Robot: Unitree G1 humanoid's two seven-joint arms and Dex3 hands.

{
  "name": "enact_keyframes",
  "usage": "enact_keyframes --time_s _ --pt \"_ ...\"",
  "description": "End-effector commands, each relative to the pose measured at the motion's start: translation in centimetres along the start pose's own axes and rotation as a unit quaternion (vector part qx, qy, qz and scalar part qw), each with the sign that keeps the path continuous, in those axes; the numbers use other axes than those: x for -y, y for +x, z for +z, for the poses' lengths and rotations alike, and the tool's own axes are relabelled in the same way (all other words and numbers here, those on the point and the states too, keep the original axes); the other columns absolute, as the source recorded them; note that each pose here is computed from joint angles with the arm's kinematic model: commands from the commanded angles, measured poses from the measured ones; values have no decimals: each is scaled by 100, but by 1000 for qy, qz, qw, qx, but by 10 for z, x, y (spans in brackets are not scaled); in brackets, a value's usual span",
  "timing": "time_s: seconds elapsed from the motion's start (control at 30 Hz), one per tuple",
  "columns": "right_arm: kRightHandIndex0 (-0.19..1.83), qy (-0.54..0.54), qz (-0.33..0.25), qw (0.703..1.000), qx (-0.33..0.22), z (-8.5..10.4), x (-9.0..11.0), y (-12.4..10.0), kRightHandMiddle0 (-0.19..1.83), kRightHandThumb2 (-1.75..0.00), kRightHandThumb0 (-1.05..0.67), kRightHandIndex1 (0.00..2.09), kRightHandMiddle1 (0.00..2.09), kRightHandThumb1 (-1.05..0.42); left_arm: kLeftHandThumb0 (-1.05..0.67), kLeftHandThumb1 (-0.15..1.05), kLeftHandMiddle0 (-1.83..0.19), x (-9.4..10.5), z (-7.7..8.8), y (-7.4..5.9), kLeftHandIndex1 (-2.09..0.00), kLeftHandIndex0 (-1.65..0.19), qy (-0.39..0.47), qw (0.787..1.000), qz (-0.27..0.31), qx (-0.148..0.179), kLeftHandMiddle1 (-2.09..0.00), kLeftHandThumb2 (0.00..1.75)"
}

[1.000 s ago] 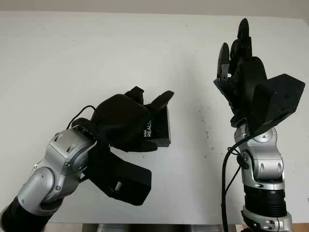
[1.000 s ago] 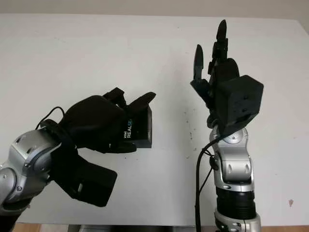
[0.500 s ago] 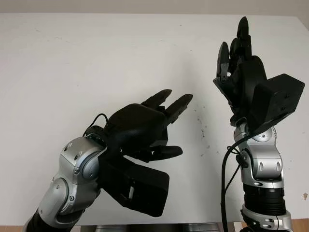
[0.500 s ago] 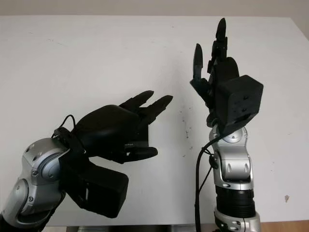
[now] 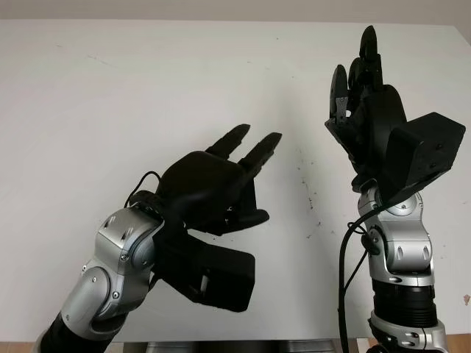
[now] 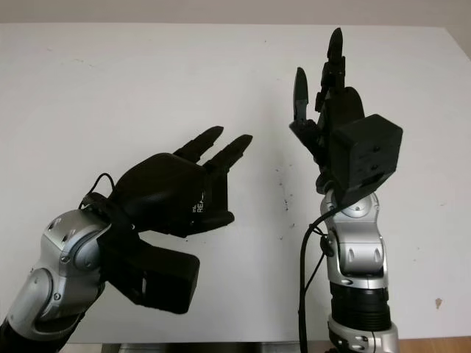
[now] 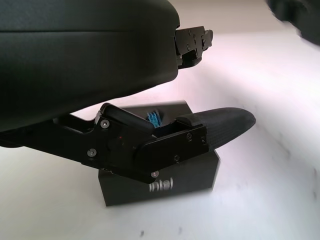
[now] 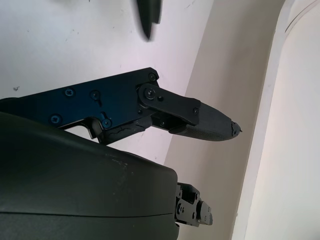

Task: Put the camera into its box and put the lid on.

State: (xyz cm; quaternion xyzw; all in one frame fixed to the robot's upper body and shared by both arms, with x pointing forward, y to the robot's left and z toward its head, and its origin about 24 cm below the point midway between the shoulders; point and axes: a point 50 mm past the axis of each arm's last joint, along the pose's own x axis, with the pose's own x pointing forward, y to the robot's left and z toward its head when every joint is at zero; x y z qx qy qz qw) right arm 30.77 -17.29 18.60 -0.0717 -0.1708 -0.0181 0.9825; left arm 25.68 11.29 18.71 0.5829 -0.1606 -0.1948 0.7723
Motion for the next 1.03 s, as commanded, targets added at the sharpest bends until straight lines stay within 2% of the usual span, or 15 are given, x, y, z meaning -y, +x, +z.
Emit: enact_keyframes --time_s 0.0,0.07,0.17,0.23,0.33,0.43,0.63,0.83,1.0 --pt "-18 -10 -2 1000 9 3 5 -2 -17 -69 -68 4 3 -105 -77 105 19 -4 -15 -3 0 19 -101 994 27 -11 0 64" --pt "-17 -9 0 1000 11 3 6 -1 -17 -68 -69 4 3 -105 -78 105 19 -10 -31 -4 0 19 -217 974 61 -14 0 56" --pt "-19 9 11 1000 9 2 6 -1 -18 -66 -68 4 3 -105 -79 105 19 -17 -52 -6 0 19 -315 940 129 -13 0 63" --pt "-18 15 32 999 11 0 4 -3 -17 -66 -67 4 3 -105 -80 105 19 -19 -66 -6 0 19 -392 903 176 -5 0 64" --pt "-19 20 54 998 9 -2 -2 -4 -18 -71 -63 3 3 -105 -79 105 19 -21 -78 -4 0 19 -462 859 221 4 0 59" --pt "-19 22 74 997 9 -4 -13 -6 -19 -72 -66 2 2 -105 -79 105 19 -21 -85 1 0 19 -503 826 254 4 0 61" --pt "-19 37 104 994 0 -14 -26 -8 -19 -75 -70 1 1 -105 -81 105 19 -22 -95 9 0 19 -529 804 271 9 0 67" --pt "-19 36 88 995 -18 -24 -34 -12 -19 -72 -76 0 0 -105 -80 105 19 -23 -104 14 0 19 -529 803 276 8 0 72" --pt "-19 16 83 996 -40 -29 -35 -18 -19 -70 -79 0 0 -105 -80 105 19 -16 -103 18 0 19 -538 798 270 7 0 72"
